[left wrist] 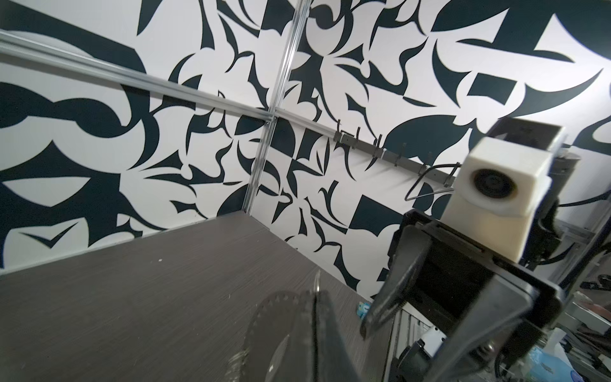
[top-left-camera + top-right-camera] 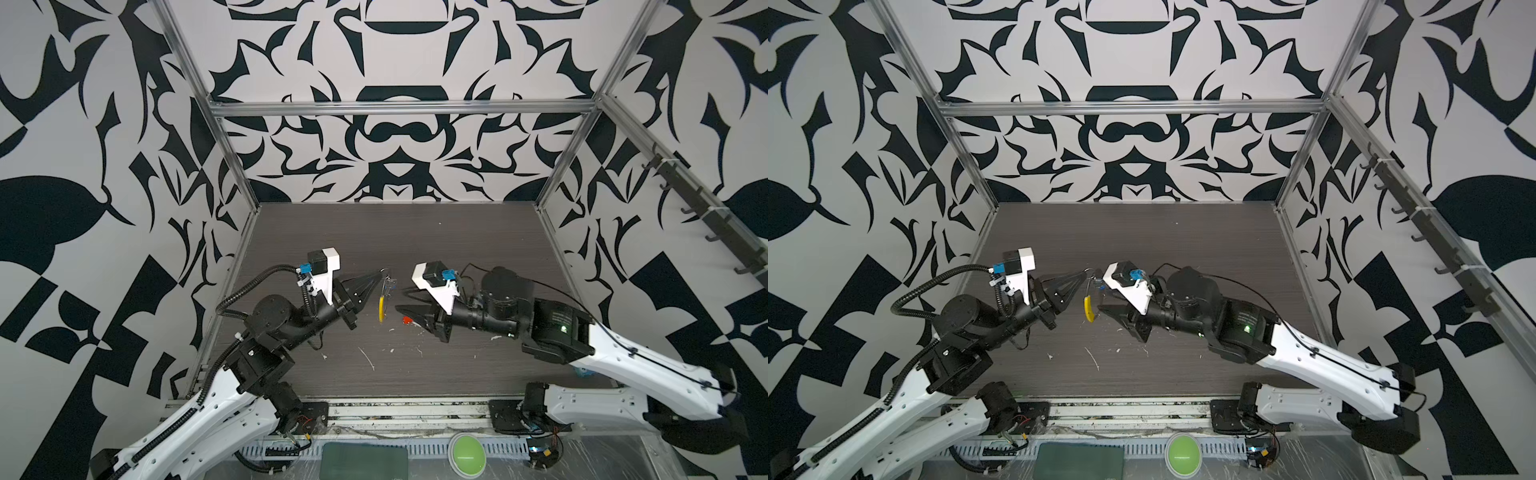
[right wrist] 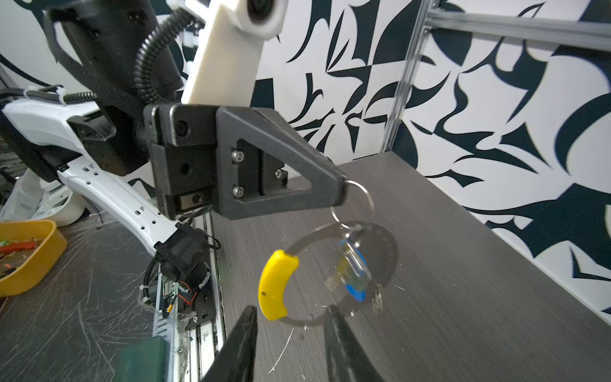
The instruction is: Remove the keys from the keyring
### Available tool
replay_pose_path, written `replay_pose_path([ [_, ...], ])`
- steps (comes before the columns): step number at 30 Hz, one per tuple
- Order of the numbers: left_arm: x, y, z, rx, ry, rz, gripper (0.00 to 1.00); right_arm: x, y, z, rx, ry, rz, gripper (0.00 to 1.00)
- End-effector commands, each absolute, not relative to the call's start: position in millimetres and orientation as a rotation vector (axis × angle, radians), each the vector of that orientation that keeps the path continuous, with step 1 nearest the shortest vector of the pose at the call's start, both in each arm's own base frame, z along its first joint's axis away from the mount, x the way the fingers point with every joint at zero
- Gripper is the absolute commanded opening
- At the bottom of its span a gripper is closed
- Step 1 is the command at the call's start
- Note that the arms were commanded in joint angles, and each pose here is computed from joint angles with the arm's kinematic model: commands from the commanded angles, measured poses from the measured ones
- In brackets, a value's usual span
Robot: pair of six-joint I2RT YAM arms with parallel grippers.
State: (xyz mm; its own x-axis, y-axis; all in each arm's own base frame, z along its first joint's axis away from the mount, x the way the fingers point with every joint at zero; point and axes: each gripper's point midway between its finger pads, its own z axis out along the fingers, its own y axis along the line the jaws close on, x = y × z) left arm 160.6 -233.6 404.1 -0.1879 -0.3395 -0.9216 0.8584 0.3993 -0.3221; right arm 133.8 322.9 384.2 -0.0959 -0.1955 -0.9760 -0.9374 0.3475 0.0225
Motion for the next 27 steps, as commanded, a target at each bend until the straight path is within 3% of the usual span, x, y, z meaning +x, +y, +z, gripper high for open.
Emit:
replay_pose_path([
  [1,146.1,-228.2,426.8,0.533,1.236,-1.208,0.00,142.9,303.9,418.5,-0.896,1.441,0.892,0.39],
  [11,133.3,-234.9,427.4,0.589,1.219,-1.290,0.00,148.6,309.1,457.8,-0.900,1.323,1.371,0.43],
  [20,132.3,-238.2,427.1,0.601,1.218,-1.308,0.00,145.9,327.7,456.0,-0.951,1.333,1.506,0.43],
  [27,133.1,-239.6,425.0,0.602,1.222,-1.311,0.00,144.2,330.8,451.6,-0.966,1.346,1.534,0.34],
])
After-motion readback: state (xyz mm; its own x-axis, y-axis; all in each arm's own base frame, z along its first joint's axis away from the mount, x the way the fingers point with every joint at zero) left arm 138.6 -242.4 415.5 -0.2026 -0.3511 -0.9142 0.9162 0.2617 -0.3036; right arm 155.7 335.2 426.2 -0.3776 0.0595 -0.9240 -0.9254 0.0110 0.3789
